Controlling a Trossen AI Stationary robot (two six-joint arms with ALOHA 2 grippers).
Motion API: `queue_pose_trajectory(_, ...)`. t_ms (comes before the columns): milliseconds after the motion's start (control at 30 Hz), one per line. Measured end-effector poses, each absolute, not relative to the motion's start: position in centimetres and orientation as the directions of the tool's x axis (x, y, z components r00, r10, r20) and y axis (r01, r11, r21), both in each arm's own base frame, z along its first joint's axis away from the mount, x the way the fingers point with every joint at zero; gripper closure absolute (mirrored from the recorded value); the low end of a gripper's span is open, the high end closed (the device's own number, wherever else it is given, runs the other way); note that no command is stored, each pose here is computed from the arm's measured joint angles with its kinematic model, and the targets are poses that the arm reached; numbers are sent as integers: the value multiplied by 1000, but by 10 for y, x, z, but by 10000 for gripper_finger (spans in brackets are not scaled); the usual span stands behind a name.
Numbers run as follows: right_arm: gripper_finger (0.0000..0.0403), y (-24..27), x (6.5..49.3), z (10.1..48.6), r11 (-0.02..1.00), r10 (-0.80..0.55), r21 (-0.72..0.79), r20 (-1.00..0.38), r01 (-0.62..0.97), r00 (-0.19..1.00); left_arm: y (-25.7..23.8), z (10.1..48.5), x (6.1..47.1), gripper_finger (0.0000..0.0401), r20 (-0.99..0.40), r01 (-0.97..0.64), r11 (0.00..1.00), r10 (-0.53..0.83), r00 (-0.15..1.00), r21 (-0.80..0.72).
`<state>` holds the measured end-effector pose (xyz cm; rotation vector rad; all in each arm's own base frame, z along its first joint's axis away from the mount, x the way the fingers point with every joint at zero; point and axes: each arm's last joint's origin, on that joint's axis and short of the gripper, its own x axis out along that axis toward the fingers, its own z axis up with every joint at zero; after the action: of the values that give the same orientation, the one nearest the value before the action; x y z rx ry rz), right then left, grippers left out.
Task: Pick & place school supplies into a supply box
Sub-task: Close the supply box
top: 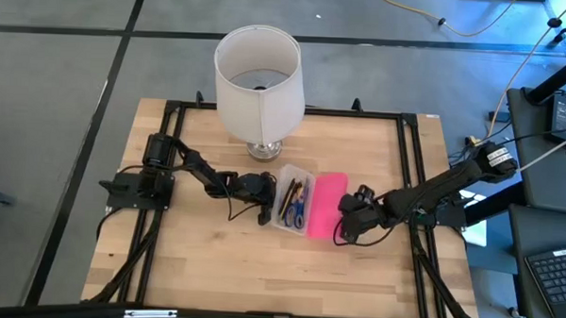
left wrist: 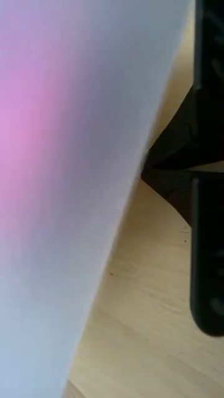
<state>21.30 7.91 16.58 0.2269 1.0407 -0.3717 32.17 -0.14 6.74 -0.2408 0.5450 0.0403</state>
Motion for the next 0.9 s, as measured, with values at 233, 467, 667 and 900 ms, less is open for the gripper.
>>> queue_pose_trajectory(233, 108, 82, 232, 193, 930, -250, -31, -785, 367, 566, -2, 67, 321, 398, -519, -100, 971, -28, 855, -217)
queue_pose_trajectory(467, 108, 75, 255, 213, 950, -257, -38, -657, 309, 709, -2, 67, 321, 398, -520, -100, 969, -33, 853, -225)
queue_pose_trajectory(667, 108, 63, 263, 214, 952, -254, -32, -642, 305, 724, -4, 67, 321, 398, -520, -97, 969, -37, 853, -228)
queue_pose_trajectory(900, 108, 59, 276, 202, 971, -170, 12, -671, 240, 722, -10, 69, 324, 398, -510, -85, 968, -49, 859, -236)
